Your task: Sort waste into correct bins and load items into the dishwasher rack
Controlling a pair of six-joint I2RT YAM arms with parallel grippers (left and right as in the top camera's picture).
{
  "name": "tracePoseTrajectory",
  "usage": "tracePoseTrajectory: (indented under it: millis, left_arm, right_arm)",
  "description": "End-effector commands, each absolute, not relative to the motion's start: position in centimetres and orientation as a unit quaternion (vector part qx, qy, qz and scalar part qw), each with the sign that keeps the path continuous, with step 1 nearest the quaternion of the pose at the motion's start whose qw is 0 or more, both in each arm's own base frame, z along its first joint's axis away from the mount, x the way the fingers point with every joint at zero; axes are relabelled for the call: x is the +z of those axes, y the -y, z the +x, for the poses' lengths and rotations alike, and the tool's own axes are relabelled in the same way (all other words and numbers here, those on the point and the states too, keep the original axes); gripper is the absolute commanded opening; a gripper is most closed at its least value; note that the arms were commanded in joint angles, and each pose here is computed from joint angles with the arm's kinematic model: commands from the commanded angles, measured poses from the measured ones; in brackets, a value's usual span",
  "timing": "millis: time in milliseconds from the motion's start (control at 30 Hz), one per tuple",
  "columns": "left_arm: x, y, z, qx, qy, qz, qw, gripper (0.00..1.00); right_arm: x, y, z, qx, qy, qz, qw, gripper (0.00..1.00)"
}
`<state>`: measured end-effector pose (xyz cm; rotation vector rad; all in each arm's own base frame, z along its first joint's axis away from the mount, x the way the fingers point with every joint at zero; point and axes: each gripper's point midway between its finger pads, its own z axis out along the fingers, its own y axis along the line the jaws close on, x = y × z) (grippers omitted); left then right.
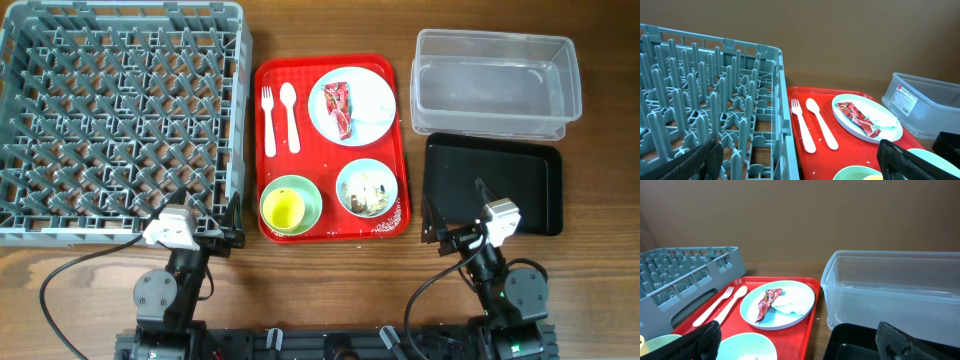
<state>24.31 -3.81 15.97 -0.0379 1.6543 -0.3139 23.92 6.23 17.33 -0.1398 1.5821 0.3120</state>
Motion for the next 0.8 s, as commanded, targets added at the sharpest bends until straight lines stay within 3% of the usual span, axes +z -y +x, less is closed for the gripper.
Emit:
tracePoseTrajectory:
  millis: [0,767]
  left_arm:
    - [15.64,3.69,24.36,-0.131,-0.733,-0.015,0.667,1.00]
    - [15.63,3.69,24.37,-0.131,-0.734,-0.015,0.667,1.00]
  right_arm:
    - [17.30,-6.21,23.96,0.139,-0.707,-0.061,0.690,1.00]
    - [17.77,-6.21,23.97,0.138,-0.701,-0.063,0.697,0.99]
